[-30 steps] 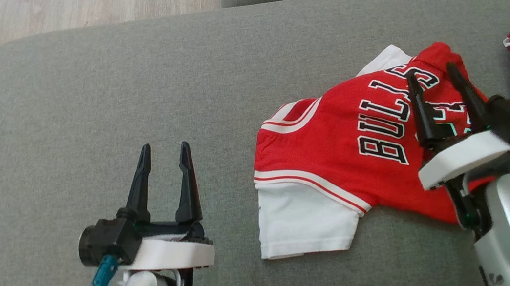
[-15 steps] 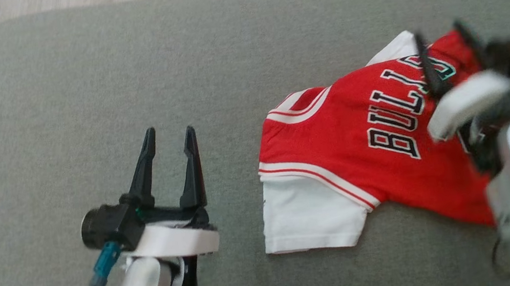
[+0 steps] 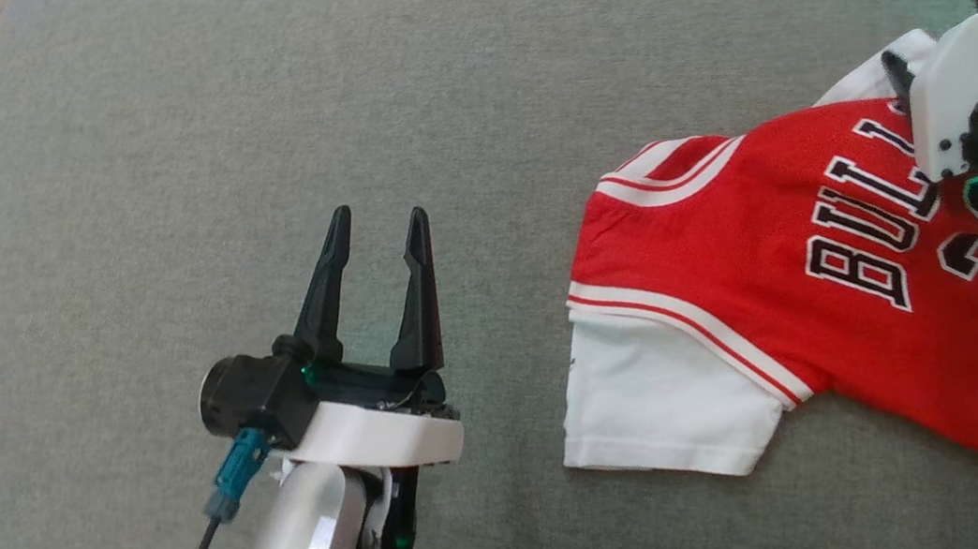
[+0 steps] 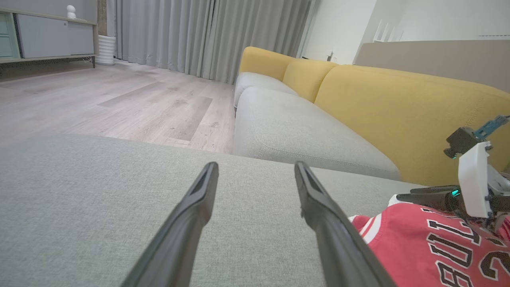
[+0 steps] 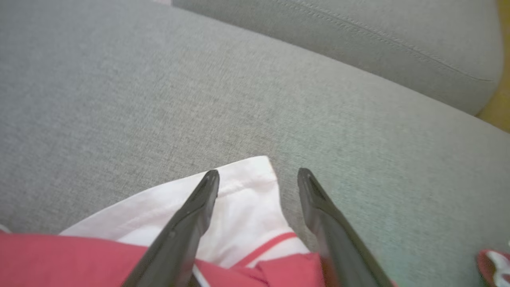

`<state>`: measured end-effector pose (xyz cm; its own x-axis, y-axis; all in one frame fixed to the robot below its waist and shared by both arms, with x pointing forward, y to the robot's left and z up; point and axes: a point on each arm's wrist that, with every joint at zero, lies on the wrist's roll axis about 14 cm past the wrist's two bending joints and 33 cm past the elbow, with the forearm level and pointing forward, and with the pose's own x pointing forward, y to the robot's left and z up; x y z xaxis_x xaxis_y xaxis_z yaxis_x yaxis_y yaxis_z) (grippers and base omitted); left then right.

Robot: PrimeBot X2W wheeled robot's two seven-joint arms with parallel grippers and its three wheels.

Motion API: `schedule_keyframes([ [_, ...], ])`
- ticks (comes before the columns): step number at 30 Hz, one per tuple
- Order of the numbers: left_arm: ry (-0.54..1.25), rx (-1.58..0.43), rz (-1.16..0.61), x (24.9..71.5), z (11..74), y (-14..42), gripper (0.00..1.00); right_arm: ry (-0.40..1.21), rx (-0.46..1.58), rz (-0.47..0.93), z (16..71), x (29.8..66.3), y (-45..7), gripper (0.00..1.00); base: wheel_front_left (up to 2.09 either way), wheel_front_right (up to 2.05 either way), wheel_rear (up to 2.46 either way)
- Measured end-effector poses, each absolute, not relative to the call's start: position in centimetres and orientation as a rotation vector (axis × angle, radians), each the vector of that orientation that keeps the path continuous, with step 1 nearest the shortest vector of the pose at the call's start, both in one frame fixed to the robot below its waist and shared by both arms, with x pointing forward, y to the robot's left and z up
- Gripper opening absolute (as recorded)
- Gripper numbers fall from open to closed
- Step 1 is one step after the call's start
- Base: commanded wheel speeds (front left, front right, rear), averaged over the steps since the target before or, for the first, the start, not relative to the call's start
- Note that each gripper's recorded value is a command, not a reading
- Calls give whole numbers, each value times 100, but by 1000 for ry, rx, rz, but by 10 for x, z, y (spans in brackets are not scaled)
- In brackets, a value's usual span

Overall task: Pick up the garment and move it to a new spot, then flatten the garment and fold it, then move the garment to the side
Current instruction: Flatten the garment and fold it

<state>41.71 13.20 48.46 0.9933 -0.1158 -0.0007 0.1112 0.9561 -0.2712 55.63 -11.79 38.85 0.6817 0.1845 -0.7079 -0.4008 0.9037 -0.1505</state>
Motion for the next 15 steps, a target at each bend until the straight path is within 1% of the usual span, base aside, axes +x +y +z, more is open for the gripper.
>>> schedule_keyframes([
  [5, 24, -277, -103, 416, 482, 136, 100, 837, -366, 379, 373, 551, -112, 100, 0, 0, 0],
  [10, 35, -279, -96, 415, 479, 137, 100, 887, -411, 394, 370, 555, -113, 100, 0, 0, 0],
  [11, 36, -280, -91, 415, 478, 137, 100, 899, -414, 398, 369, 555, -113, 54, 0, 0, 0],
  [12, 38, -279, -90, 415, 478, 138, 100, 906, -409, 402, 369, 555, -112, 0, 0, 0, 0],
  [15, 39, -278, -89, 416, 477, 138, 100, 903, -413, 416, 370, 558, -108, 0, 0, 0, 0],
])
